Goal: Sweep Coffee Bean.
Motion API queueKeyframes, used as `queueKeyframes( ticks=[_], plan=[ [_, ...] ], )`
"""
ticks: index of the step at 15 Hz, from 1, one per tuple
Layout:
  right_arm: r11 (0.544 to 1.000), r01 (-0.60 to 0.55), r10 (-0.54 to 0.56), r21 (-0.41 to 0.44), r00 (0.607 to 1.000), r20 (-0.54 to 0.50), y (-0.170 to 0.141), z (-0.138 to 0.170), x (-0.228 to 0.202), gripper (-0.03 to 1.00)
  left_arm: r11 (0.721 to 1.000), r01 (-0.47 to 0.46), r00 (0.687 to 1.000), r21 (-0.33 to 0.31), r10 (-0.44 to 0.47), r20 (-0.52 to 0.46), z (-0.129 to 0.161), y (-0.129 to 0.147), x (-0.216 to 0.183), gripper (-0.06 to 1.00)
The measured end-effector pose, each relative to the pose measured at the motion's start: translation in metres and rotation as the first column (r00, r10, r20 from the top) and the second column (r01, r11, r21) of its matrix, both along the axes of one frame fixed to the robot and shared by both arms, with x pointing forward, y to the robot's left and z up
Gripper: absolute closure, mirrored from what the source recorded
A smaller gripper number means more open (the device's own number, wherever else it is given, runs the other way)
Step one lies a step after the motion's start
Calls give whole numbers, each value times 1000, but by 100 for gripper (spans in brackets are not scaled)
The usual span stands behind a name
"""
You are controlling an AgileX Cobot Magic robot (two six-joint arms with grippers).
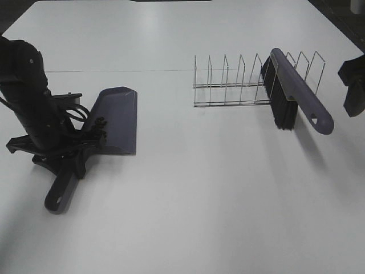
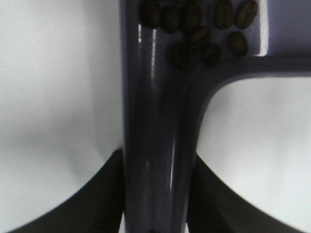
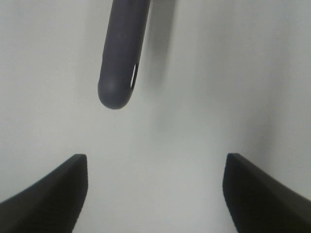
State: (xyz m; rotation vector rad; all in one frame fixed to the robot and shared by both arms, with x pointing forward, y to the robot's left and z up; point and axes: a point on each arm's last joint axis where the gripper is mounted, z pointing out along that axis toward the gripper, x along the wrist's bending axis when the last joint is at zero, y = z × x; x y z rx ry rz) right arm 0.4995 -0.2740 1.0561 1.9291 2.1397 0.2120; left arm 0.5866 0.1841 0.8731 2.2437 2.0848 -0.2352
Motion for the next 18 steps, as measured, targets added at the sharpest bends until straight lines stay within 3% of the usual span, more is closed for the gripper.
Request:
queueKeyframes(
  ticks=[5, 7, 10, 13, 18],
  plan=[
    [1000, 0, 0, 9, 999, 52, -5, 7, -41, 29, 1000, 3, 1000, -2, -3, 0, 0, 0, 0, 60],
    [1000, -1, -1, 14, 996, 89, -7, 13, -57, 29, 1000, 2, 1000, -7, -2, 6, 1, -1, 1, 42],
    [1000, -1, -2, 20, 992, 124, -11, 13, -86, 29, 1000, 10, 1000, -7, -10, 20, 9, -2, 0, 24],
    [1000, 0, -3, 19, 993, 121, -14, 3, -109, 29, 1000, 31, 997, -5, -30, 76, 36, 0, -2, 24],
    [1000, 3, -6, 23, 989, 150, -20, -17, -157, 29, 997, 70, 955, -14, -63, 290, 130, 9, -20, 24]
  ],
)
